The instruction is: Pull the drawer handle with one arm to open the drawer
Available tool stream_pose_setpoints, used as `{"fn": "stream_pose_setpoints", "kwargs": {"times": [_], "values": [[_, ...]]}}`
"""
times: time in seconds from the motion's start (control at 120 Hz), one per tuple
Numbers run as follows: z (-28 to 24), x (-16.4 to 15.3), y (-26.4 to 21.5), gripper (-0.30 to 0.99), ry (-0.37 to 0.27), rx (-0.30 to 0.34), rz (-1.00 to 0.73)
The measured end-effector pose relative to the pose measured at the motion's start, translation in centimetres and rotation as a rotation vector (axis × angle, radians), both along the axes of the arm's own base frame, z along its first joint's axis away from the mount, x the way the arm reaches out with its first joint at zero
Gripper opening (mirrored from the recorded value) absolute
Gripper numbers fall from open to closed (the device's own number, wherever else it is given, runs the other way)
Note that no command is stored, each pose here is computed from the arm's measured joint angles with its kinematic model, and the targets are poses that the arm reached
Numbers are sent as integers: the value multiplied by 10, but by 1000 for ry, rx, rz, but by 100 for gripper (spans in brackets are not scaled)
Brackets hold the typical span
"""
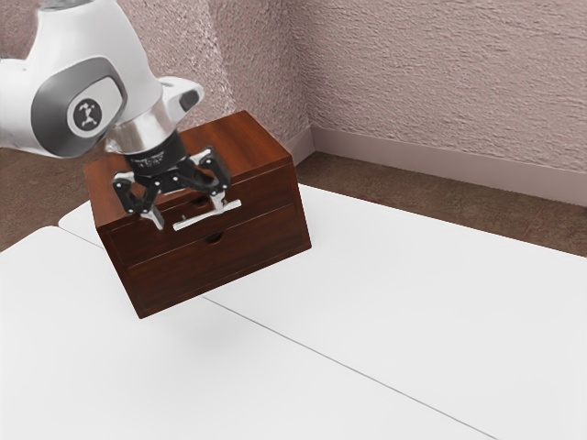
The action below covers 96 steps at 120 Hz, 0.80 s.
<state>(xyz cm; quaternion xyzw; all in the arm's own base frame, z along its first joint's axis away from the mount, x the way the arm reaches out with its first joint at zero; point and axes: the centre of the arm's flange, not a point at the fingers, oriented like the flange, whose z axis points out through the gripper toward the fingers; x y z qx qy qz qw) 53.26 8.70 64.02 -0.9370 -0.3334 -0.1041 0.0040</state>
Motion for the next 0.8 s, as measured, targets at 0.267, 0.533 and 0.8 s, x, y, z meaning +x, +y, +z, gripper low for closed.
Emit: {"fn": "stream_pose_setpoints", "kwargs": {"times": [0.267, 0.533, 0.8], "values": [[-12, 18, 4, 69, -12, 194, -389], [-33, 18, 2, 69, 4, 283, -636], [-42, 26, 13, 69, 23, 317, -776]]}}
